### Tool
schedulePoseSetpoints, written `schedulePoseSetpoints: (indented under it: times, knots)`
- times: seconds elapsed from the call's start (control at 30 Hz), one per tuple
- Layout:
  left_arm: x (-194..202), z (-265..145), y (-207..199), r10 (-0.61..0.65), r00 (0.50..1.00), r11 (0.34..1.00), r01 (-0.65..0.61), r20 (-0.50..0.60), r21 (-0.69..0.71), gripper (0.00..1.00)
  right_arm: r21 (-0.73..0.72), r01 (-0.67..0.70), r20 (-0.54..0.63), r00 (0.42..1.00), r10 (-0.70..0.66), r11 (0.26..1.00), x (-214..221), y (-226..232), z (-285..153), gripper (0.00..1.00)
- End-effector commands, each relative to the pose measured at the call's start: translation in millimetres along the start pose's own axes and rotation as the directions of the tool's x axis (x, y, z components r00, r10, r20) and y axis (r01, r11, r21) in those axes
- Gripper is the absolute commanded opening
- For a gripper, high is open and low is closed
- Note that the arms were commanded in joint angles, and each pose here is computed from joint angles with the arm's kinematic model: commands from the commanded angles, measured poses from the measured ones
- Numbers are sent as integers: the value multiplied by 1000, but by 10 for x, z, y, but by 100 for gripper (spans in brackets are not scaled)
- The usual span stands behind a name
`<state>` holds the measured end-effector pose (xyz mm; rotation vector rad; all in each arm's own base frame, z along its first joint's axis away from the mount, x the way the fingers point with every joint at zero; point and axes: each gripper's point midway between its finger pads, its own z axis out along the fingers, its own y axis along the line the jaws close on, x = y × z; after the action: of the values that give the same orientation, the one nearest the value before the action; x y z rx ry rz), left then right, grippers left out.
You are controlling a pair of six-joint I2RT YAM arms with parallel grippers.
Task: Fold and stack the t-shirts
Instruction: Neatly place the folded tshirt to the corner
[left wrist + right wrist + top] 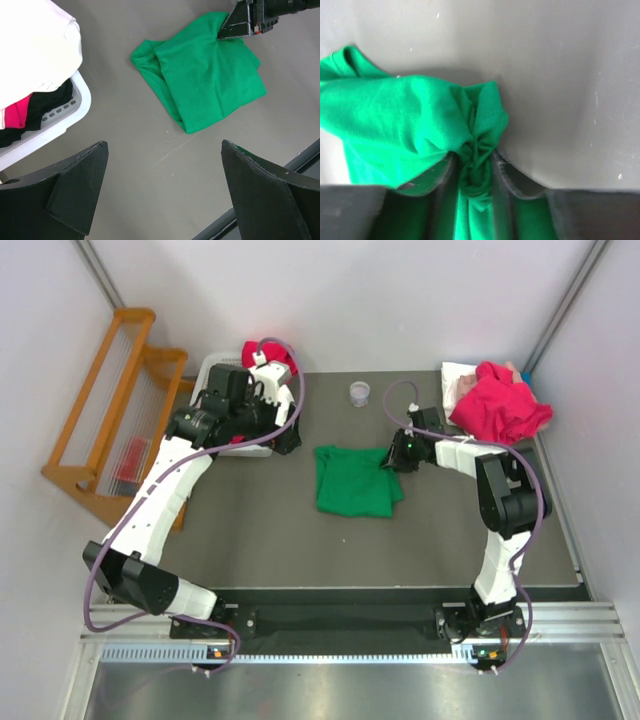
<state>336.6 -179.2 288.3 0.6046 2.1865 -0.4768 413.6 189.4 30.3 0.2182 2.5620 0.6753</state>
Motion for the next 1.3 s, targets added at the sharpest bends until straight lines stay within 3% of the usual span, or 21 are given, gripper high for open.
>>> schedulePoseSetpoints:
  times: [0.0, 0.07, 0.23, 0.43, 0.57, 0.77, 0.93, 1.03, 1.2, 1.27]
  knots:
    - [-203, -231, 27, 30, 995, 999, -27, 91, -31, 99, 49, -31, -112, 993, 36, 998, 392, -182, 141, 11]
    - [-153, -214, 50, 27, 996, 999, -24, 83, -37, 99, 40, -27, -117, 993, 32, 999, 403, -171, 147, 0]
    - [50, -119, 186, -11, 998, 998, 14, 56, -59, 99, -11, 6, -102, 995, -7, 1000, 358, -19, 73, 0]
    - [330, 23, 371, -57, 998, 994, 58, 16, -90, 99, -87, 204, 6, 979, -204, 975, 33, 578, -258, 0]
    - [412, 63, 461, -89, 996, 991, 89, 3, -98, 99, -112, 370, 98, 928, -360, 922, -456, 1179, -589, 0]
    - [430, 44, 496, -91, 996, 989, 92, 10, -112, 99, -77, 423, 260, 883, -391, 903, -1303, 1668, -1046, 0]
    - [446, 12, 525, -91, 996, 988, 92, 14, -122, 99, -7, 316, 377, 880, -290, 949, -2040, 1462, -1249, 0]
    - [468, -23, 546, -93, 996, 987, 95, 17, -129, 99, 40, 167, 457, 874, -167, 985, -2480, 980, -1388, 0]
    - [529, -76, 604, -91, 996, 986, 92, 14, -142, 99, 164, -71, 619, 784, -47, 984, -3000, 76, -1910, 0]
    - [542, -95, 622, -98, 995, 985, 99, 17, -139, 99, 149, -108, 655, 756, -16, 983, -3091, -1, -2041, 0]
